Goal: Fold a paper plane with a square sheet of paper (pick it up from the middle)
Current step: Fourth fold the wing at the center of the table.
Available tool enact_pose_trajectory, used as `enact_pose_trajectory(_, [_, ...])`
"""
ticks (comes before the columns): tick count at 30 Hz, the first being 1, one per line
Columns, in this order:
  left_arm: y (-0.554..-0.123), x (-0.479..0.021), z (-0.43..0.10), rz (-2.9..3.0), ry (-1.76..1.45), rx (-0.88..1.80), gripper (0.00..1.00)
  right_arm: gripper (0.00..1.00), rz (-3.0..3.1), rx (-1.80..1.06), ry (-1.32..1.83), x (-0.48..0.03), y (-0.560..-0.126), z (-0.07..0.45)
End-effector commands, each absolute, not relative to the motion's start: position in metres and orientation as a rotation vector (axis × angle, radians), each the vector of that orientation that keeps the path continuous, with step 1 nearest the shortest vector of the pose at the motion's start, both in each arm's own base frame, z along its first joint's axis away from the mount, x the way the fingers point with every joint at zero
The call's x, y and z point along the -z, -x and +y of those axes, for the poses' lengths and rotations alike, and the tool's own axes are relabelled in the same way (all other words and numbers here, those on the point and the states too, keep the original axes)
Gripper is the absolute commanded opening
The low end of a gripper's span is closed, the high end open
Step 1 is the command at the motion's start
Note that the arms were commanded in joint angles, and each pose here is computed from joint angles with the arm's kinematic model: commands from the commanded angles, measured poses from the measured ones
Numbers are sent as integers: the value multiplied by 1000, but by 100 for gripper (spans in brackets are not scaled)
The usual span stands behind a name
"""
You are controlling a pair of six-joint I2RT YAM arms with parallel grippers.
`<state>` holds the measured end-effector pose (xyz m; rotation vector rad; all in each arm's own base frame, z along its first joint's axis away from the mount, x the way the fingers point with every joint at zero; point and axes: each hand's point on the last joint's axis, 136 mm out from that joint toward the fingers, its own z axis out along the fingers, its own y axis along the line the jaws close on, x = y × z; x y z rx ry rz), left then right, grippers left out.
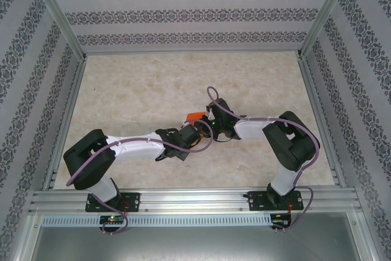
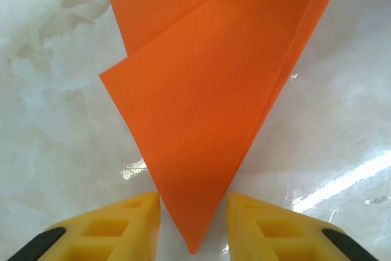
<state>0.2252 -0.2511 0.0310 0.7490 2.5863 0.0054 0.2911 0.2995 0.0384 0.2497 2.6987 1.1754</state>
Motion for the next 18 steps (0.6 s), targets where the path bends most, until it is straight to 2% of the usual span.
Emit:
enact_pose_trajectory(1, [-226,-40,-258,2527,-754,26,35,20,2625,-1240,-246,-61,-302,303])
enact_pose_trajectory(18, [-232,-46,-258,2498,-749,7,26,16,2630,-1236,-248,-62,-302,296])
